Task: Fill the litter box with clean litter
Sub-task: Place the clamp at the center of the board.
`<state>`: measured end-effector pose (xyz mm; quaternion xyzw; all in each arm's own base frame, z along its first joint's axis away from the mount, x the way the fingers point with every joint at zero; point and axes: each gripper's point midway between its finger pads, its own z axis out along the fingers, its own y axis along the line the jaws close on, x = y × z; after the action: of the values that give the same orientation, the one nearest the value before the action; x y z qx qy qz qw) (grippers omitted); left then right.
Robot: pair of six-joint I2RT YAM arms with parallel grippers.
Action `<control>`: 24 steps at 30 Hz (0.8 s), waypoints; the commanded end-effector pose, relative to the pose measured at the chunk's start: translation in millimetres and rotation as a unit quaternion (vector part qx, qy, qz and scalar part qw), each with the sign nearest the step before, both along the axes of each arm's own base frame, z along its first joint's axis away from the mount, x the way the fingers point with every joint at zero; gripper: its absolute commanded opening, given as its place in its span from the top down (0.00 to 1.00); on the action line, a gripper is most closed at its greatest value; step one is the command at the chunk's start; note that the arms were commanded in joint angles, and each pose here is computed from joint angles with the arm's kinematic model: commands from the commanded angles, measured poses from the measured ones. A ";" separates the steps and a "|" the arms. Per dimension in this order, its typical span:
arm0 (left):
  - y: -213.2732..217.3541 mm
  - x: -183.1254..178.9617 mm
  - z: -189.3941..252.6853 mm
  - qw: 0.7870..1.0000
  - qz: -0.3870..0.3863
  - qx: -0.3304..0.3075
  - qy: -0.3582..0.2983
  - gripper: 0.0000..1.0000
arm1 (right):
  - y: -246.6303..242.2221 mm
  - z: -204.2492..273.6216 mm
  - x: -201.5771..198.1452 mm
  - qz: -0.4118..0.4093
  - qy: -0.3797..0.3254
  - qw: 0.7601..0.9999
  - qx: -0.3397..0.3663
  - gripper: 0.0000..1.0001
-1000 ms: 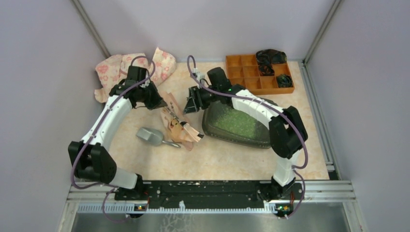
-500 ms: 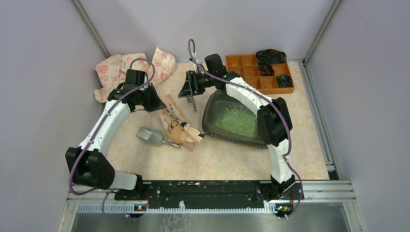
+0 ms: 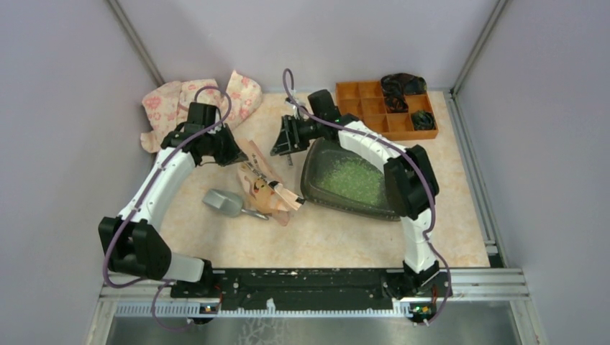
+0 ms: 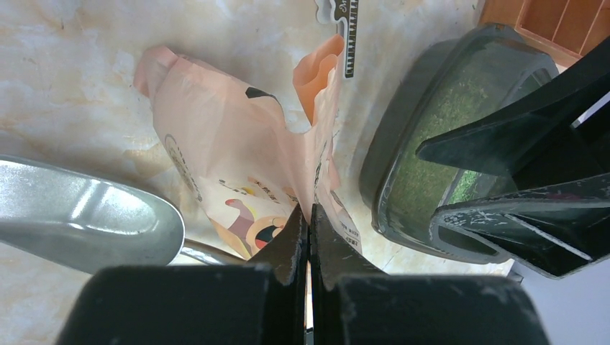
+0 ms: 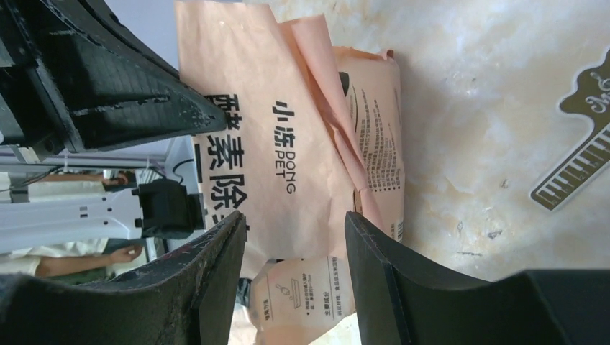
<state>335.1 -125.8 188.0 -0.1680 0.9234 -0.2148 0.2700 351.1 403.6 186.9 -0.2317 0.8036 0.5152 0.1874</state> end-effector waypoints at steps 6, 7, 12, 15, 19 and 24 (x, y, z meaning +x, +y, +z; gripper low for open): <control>-5.6 13.4 35.8 0.998 -0.003 -0.025 -0.063 1.00 | -1.8 49.8 -35.8 0.079 -0.008 0.992 0.096 0.47; -6.4 13.7 37.2 0.997 -0.005 -0.026 -0.067 1.00 | -0.8 53.9 -40.2 0.087 -0.009 0.991 0.103 0.46; -9.1 16.3 42.8 0.995 -0.025 -0.027 -0.096 1.00 | 0.7 57.3 -52.3 0.101 -0.014 0.989 0.108 0.46; -11.3 15.4 46.4 0.993 -0.037 -0.029 -0.107 1.00 | 1.7 63.0 -58.1 0.106 -0.017 0.985 0.132 0.46; -16.6 12.3 52.4 0.990 -0.054 -0.042 -0.123 1.00 | 7.4 53.8 -72.9 0.125 -0.007 0.984 0.123 0.46; -19.4 9.9 62.0 0.985 -0.057 -0.057 -0.155 1.00 | 14.0 28.4 -83.6 0.127 0.018 0.986 0.102 0.46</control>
<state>335.0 -136.3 207.2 -0.1297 0.9060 -0.2574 0.3100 286.2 410.2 203.4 -0.2751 0.7345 0.6082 0.1220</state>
